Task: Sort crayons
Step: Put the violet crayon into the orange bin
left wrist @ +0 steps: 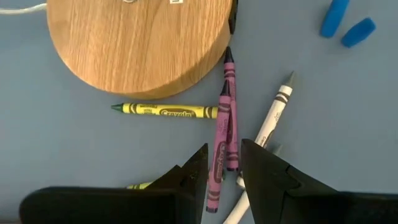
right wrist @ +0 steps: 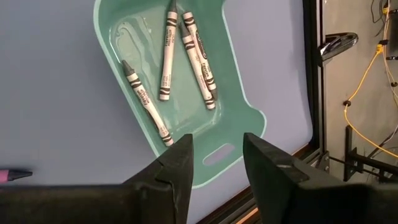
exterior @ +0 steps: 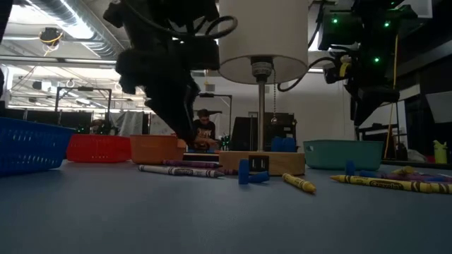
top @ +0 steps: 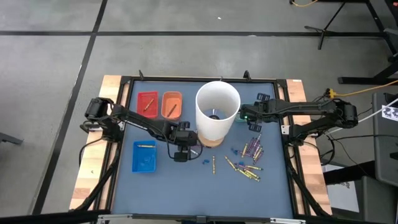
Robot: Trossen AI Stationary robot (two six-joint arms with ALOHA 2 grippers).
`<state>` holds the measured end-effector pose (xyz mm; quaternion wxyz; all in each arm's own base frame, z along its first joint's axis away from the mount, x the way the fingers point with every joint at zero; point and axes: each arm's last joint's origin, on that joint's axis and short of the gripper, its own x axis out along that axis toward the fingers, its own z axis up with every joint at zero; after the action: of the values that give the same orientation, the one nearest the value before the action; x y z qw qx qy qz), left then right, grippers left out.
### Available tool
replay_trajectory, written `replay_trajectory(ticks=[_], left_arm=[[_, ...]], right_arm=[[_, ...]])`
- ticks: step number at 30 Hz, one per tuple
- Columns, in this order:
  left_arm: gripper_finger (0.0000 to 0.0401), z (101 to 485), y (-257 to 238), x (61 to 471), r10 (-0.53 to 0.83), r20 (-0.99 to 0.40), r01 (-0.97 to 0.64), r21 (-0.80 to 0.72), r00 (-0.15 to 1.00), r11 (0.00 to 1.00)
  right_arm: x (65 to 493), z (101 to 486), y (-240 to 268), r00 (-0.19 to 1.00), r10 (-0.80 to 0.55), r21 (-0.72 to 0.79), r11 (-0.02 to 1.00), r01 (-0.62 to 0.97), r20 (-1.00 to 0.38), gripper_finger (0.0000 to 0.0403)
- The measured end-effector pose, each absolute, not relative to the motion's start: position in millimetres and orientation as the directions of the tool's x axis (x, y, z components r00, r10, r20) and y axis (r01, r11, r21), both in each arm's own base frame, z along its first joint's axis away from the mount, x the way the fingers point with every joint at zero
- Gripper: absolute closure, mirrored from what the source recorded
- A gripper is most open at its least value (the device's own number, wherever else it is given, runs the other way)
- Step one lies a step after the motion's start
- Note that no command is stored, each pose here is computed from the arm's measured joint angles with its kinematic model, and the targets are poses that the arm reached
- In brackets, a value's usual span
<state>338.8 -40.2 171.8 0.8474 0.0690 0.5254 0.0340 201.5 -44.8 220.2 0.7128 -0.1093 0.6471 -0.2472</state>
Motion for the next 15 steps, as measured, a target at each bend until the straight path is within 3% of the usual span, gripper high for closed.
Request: replay_trajectory(ticks=[15], left_arm=[[0.032, 148, -38, 344, 0.145, -0.911, 0.012, 0.162, 0.386, 0.987]], right_arm=[[202, 220, -45, 0.042, -0.487, -0.469, 0.858, 0.211, -0.873, 0.0265]])
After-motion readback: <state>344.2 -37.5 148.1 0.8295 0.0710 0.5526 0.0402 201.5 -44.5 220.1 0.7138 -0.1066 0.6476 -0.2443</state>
